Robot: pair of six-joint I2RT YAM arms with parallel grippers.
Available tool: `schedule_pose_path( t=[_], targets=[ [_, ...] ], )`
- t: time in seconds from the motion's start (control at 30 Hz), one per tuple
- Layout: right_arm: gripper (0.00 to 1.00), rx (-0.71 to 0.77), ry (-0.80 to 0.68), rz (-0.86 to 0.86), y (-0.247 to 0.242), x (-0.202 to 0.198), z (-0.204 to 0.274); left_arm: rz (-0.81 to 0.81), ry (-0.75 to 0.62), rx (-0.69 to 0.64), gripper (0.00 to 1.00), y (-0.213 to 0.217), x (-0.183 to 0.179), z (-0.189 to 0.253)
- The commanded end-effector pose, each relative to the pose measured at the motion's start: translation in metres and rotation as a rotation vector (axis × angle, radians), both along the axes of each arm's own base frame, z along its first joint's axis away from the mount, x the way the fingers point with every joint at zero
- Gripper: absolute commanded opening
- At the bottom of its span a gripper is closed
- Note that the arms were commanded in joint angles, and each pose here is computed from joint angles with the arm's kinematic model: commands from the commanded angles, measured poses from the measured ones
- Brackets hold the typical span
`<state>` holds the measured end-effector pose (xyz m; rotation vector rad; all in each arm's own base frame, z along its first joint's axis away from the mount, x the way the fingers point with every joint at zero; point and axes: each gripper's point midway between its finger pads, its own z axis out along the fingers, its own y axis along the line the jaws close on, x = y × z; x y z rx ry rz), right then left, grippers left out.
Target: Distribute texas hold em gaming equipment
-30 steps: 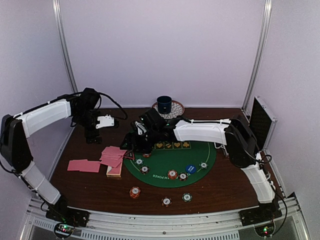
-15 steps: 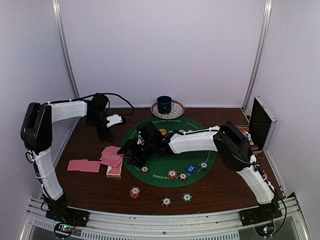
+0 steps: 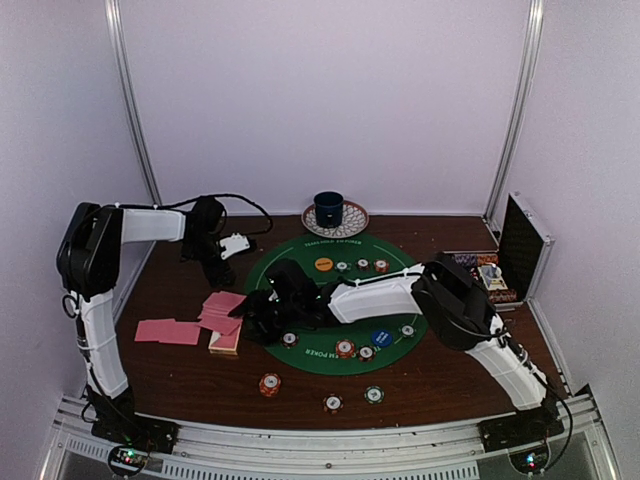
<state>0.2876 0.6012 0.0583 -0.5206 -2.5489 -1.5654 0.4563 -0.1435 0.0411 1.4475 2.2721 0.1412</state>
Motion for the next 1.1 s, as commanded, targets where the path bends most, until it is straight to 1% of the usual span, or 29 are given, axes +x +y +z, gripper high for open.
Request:
schedule_pose_path(
  t=[0.0, 0.07, 0.17, 0.33, 0.53, 0.73, 1.07],
  targets=[
    [0.67, -0.048, -0.054, -0.066, -0.033, 0.014, 0.022, 0.011, -0.007, -0.015, 0.86, -0.002, 0.005, -0.011],
    [0.68, -0.014, -0.053, -0.068, -0.037, 0.012, 0.031, 0.000, 0.008, -0.009, 0.86, -0.003, 0.002, -0.016],
    [0.69, 0.049, -0.013, -0.044, -0.022, -0.001, 0.037, -0.007, 0.021, 0.001, 0.86, -0.004, -0.001, -0.021],
    [0.70, 0.169, 0.024, -0.046, 0.008, -0.011, 0.051, -0.017, 0.036, 0.006, 0.86, -0.008, -0.006, -0.025],
    [0.70, 0.162, 0.050, -0.039, 0.024, -0.018, 0.046, -0.012, 0.060, 0.013, 0.86, -0.009, -0.008, -0.029],
    [0.71, 0.126, 0.091, -0.045, 0.026, -0.028, 0.025, -0.006, 0.076, 0.019, 0.85, -0.009, -0.009, -0.034],
    [0.71, 0.116, 0.079, -0.093, 0.026, -0.016, 0.014, -0.023, 0.106, 0.035, 0.84, -0.007, -0.019, -0.043]
  ],
)
